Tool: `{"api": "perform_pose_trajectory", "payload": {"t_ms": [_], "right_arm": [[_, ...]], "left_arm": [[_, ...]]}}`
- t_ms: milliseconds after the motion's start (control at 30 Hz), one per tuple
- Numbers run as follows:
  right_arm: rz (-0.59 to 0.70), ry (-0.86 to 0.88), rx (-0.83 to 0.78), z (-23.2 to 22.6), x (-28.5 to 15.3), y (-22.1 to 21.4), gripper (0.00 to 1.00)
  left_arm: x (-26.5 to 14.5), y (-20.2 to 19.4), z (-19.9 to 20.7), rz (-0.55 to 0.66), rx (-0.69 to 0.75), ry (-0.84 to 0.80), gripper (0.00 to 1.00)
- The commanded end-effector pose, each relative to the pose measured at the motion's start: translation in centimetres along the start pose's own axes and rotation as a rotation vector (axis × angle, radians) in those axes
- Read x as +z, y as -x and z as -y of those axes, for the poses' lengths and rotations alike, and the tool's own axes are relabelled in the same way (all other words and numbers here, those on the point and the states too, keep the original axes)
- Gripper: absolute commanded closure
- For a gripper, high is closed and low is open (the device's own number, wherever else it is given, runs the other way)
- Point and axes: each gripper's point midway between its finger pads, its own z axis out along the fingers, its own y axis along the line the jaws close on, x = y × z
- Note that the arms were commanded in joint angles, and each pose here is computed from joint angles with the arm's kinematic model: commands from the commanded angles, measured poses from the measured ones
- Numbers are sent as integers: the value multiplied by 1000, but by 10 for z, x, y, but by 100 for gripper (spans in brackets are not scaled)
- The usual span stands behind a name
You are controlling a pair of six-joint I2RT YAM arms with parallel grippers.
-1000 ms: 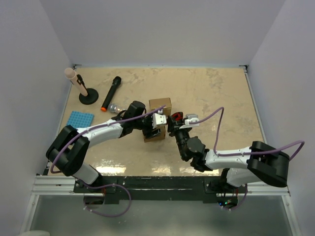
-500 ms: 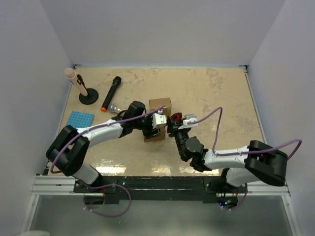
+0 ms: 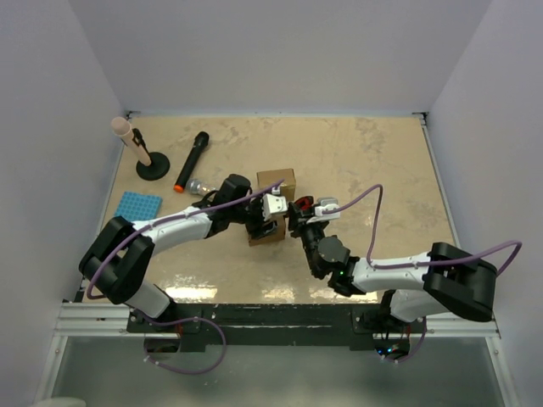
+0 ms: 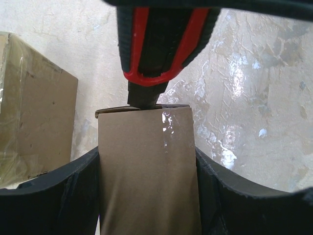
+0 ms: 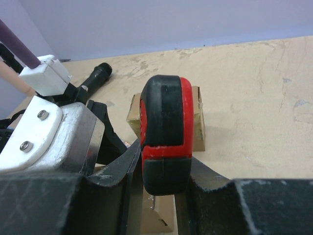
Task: Unpack the express box
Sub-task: Cut the express box at the center of the board.
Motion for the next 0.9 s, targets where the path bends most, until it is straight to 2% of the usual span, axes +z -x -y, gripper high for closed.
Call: {"api": "perform_pose_trajectory", "payload": {"t_ms": [0, 867], "right_arm": [[13, -8, 45, -2, -4, 14, 100], [-113, 79, 32, -14, -20, 4, 100]], "left_arm": [[3, -6, -2, -25, -97, 27, 100], [8, -26, -34, -93, -159, 218, 100]]}}
